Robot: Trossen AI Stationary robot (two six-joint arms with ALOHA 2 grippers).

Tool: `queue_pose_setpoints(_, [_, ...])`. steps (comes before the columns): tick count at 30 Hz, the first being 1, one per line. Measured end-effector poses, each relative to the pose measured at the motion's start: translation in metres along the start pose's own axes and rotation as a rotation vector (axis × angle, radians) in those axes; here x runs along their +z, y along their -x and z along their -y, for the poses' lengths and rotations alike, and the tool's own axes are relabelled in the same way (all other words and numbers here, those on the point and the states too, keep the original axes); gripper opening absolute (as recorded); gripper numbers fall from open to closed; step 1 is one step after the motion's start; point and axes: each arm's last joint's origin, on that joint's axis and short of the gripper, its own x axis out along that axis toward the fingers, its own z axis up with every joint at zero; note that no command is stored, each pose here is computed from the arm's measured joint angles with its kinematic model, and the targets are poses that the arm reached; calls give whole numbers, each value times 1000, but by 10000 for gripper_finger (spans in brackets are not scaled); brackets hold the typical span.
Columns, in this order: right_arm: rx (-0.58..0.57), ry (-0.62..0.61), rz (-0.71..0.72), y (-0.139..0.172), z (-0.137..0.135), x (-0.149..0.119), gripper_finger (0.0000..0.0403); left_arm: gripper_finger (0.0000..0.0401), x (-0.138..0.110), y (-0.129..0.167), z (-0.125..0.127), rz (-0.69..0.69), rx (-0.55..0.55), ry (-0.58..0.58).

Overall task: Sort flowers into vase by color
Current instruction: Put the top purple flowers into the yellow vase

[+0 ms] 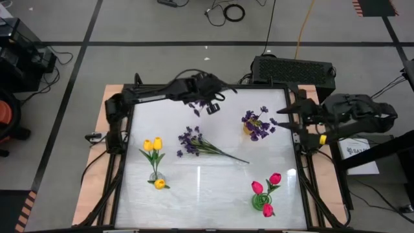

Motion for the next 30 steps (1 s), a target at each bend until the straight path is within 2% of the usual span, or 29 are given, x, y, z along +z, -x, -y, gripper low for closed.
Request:
queue_pose_setpoints(5, [-13,28,-40,-15,-7,24,210,24,22,59,-4,129,94,-137])
queue_pose_setpoints(8, [-32,58,-51,-16,-10,43,210,24,29,84,0,167,167,-306])
queue_pose_setpoints(12, [-129,126,11,-8,-10,74,210,24,37,113,6,195,278,-502])
queue_pose_setpoints(15, [-214,181,42,-11,-11,94,210,24,42,129,10,202,331,-550])
queue_pose_setpoints(19, [-316,272,13,-34,-13,107,210,24,46,144,17,243,318,-548])
queue_pose_setpoints(25, [-343,370,-136,-91,-17,105,210,24,39,150,39,222,260,-604])
queue_pose_setpoints(30, [-286,385,-198,-133,-21,103,210,24,34,157,53,222,227,-623])
